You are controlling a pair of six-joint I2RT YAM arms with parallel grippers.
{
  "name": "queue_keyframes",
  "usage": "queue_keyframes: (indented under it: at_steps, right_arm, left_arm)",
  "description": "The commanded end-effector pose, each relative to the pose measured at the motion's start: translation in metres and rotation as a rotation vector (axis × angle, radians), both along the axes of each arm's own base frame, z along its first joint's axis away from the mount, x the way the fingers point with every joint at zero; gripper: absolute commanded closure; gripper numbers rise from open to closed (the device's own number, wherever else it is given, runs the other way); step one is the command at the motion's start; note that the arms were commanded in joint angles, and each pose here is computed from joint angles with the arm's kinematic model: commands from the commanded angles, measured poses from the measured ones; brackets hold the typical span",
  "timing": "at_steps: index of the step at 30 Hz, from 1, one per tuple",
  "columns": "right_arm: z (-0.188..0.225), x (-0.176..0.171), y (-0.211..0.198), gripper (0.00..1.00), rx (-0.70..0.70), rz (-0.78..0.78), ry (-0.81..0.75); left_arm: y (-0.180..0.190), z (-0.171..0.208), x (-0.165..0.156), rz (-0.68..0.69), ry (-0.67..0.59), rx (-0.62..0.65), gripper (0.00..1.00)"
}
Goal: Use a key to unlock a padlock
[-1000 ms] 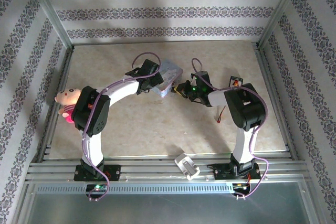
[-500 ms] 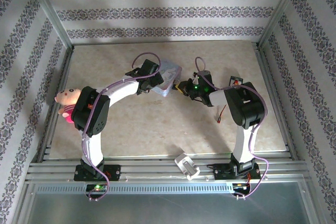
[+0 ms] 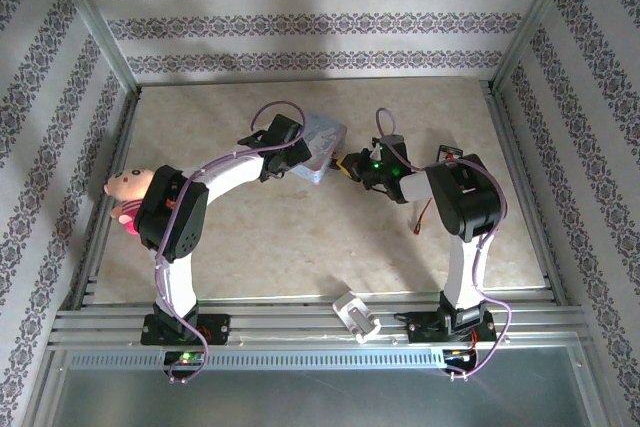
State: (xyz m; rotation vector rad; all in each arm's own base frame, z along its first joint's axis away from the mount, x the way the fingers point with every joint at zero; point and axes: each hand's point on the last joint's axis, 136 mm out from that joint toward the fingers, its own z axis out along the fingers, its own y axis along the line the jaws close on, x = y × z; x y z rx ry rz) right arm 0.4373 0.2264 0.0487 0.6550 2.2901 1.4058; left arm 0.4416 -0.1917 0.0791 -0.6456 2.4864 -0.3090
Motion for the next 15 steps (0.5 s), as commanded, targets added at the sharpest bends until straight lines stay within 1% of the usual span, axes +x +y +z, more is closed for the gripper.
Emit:
queue_keyframes:
  at_steps: [1, 8, 12, 15]
  right_arm:
    - [0.017, 0.015, -0.014, 1.00, 0.016, -0.044, -0.070]
    - [0.025, 0.022, -0.017, 1.00, 0.029, -0.069, -0.083]
    - [0.031, 0.027, -0.015, 1.00, 0.082, -0.088, -0.095]
    - [0.036, 0.033, -0.013, 1.00, 0.149, -0.100, -0.102]
  left_arm:
    - [0.022, -0.022, -0.023, 0.016, 0.104, 0.078, 0.01]
    - [0.022, -0.025, -0.025, 0.019, 0.112, 0.077, 0.01]
    - [0.022, -0.028, -0.025, 0.023, 0.116, 0.069, 0.01]
    - [0.022, -0.030, -0.026, 0.021, 0.120, 0.072, 0.00]
